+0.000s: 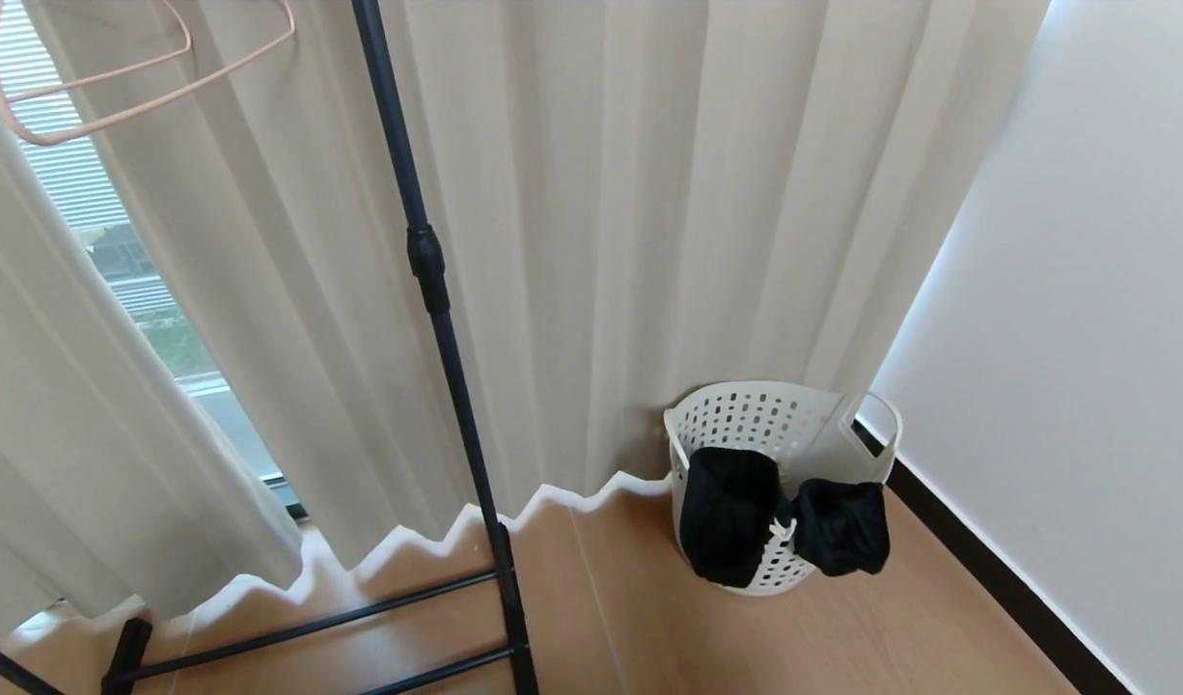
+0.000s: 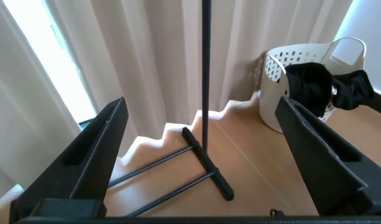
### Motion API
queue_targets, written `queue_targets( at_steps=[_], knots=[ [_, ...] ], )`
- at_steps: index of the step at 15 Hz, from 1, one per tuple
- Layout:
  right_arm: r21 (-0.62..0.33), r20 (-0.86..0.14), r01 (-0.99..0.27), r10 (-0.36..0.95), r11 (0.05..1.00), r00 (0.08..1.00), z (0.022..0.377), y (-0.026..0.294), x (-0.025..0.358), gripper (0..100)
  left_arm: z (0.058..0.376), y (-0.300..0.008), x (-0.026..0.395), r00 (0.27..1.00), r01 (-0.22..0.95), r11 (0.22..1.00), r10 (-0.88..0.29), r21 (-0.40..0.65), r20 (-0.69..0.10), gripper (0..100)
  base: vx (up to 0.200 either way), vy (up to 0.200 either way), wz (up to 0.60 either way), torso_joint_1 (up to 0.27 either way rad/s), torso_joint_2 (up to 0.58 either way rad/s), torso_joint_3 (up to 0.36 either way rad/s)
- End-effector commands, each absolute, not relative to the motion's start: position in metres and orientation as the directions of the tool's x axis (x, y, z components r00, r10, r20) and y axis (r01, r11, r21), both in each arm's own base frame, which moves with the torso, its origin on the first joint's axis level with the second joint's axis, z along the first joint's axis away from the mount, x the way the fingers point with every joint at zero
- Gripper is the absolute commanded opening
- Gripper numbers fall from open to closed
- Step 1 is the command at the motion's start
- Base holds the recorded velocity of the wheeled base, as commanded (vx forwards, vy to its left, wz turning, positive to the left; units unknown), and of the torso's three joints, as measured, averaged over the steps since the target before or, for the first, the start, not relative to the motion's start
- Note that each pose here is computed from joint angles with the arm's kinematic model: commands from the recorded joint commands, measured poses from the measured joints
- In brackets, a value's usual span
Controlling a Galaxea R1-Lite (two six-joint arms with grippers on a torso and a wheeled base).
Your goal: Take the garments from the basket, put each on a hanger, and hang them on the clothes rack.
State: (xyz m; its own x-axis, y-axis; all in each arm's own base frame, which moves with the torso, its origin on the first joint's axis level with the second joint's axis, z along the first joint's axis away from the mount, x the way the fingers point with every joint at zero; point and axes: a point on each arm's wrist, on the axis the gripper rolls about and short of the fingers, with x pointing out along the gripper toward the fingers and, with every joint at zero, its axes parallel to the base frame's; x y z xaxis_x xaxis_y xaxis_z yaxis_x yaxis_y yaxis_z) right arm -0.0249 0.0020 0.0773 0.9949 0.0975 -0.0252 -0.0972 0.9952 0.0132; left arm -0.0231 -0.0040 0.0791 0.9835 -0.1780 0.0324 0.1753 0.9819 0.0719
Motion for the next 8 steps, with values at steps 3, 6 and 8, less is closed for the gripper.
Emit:
queue_targets(
  at_steps=[3,6,8],
  knots=[
    [0.013,-0.024,-0.098,0.098,0.995,0.995,0.0775,0.0021,-0.025,100,0.0792,-0.004,-0.023,0.984,0.174,0.982,-0.177,0.072,0.032,100,0.133,-0.2,0.0,0.007,0.0,0.001],
    [0.013,-0.024,-0.098,0.098,0.995,0.995,0.0775,0.0021,-0.025,100,0.0792,-0.0039,-0.023,0.984,0.173,0.982,-0.175,0.07,0.032,100,0.0,0.0,0.0,0.0,0.0,0.0],
    [0.013,-0.026,-0.098,0.098,0.995,0.995,0.0771,0.0021,-0.0248,100,0.0792,-0.0039,-0.023,0.984,0.173,0.983,-0.175,0.068,0.032,100,0.0,0.0,0.0,0.0,0.0,0.0]
  ],
)
